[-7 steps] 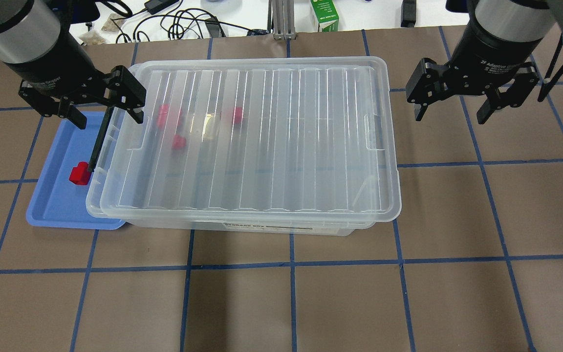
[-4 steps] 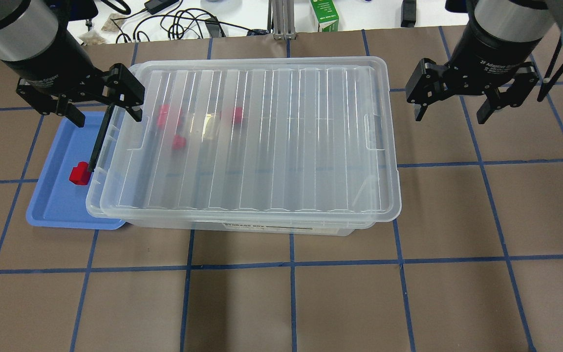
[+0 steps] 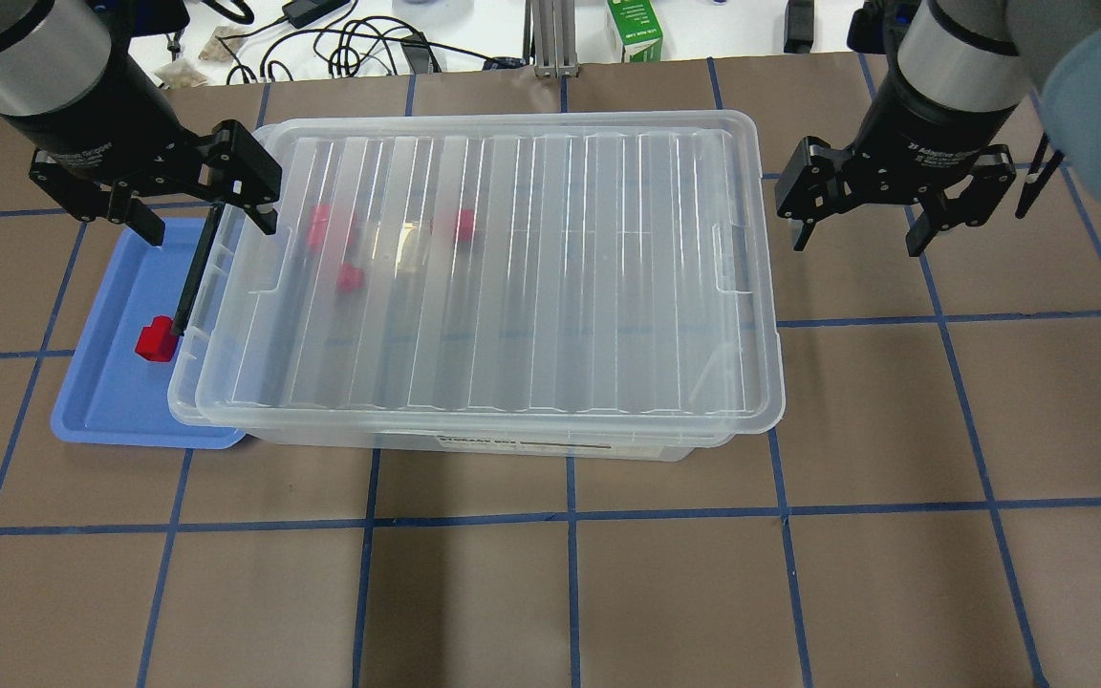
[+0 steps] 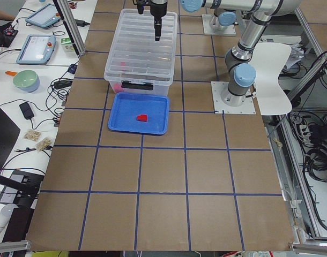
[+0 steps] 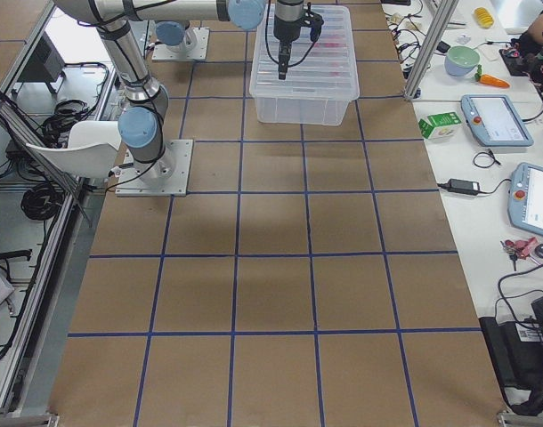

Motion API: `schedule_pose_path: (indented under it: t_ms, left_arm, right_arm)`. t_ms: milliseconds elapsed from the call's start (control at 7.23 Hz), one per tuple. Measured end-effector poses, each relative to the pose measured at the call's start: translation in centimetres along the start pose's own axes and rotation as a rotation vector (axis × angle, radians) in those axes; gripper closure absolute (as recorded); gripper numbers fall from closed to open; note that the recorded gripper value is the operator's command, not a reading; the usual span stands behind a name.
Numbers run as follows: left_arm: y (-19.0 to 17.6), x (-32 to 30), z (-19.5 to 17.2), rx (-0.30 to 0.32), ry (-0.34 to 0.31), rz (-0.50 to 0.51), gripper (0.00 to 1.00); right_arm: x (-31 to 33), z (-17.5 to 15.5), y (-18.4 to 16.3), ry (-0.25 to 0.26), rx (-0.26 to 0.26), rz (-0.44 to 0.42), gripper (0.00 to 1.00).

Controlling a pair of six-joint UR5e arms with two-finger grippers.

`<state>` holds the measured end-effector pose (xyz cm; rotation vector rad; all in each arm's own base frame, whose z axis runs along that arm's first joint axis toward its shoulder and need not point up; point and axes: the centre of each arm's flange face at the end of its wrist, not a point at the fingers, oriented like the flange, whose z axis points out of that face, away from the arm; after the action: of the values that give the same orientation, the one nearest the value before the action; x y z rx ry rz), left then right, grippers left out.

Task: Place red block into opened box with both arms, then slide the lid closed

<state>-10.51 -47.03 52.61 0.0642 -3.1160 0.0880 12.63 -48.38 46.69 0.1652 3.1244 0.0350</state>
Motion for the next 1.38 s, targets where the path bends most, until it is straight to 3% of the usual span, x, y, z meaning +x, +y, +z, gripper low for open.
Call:
schedule_pose_path:
  t_ms: [692,1107,1384]
  left_arm:
    - [0.9,0.2,-0.8,0.014,0.002,0.007,0.0]
    - [1.0,0.8,-0.2,-0.005,0.001,0.025,0.0]
    - [1.5,0.8,0.0,-0.051,0.0,0.014,0.0]
  right_arm:
    - [-1.1,8.9,-5.7,-0.013,-0.051,-0.011,0.0]
    - [-1.4,11.5,-7.6,-0.032,-0.052,-0.022,0.0]
    - [-1.0,12.5,-8.3,-0.023,-0.063,-0.021,0.0]
